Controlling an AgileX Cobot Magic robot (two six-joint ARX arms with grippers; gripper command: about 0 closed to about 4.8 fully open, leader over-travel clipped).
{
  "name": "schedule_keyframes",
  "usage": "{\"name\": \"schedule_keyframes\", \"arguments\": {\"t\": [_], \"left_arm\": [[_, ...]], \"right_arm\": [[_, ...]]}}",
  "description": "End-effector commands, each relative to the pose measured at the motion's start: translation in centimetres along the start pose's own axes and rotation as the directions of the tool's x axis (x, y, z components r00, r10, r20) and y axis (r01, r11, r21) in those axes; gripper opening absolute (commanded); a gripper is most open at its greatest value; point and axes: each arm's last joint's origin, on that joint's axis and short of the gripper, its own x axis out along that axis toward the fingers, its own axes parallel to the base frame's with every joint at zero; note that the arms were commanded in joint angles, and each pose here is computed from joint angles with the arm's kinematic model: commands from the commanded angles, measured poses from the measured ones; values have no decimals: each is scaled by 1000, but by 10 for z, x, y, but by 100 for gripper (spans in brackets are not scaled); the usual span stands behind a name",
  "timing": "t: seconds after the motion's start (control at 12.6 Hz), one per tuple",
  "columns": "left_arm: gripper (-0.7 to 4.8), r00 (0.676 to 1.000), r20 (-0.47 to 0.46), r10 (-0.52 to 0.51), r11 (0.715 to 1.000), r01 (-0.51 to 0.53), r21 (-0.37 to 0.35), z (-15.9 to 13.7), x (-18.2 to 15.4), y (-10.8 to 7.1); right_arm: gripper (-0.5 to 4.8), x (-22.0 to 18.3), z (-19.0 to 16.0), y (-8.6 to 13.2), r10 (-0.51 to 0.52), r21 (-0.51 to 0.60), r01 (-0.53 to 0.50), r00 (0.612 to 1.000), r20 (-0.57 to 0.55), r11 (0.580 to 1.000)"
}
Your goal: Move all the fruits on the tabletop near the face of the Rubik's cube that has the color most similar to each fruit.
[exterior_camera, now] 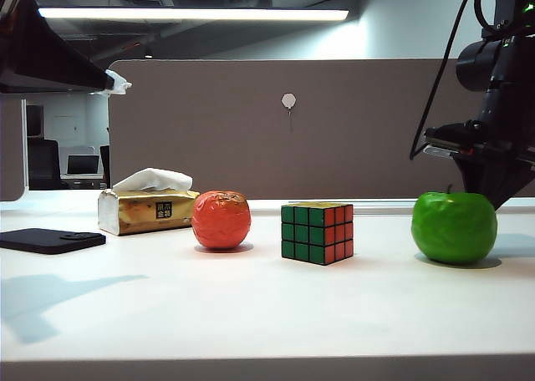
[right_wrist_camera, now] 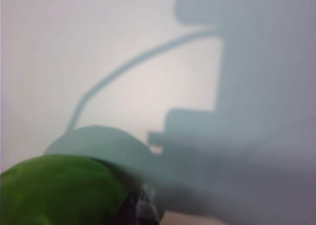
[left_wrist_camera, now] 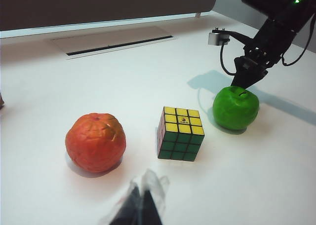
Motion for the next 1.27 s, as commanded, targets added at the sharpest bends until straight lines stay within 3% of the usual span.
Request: {"name": "schedule_keyframes", "arguments": {"t": [0.08, 0.4, 0.64, 0.8, 1.27], "left_arm": [[-5, 1000, 19, -14, 1000, 14, 12, 4, 0, -1], [-5, 1000, 18, -14, 1000, 14, 12, 4, 0, -1], [-5, 1000, 18, -14, 1000, 14, 12, 4, 0, -1], [-5, 1000, 18, -14, 1000, 14, 12, 4, 0, -1], [-5, 1000, 18, -14, 1000, 14, 12, 4, 0, -1]], "right_arm": [[-1, -2, -5, 3, 62, 1, -62, 997, -47, 998], [0, -2, -12, 8, 74, -54, -80, 991, -115, 995], [-1, -2, -12, 14, 163, -78, -172, 980, -112, 982], [-1, -1, -11, 16, 162, -88, -171, 981, -105, 981], [-1, 3, 6, 29, 117, -185, -106, 992, 48, 977]]}}
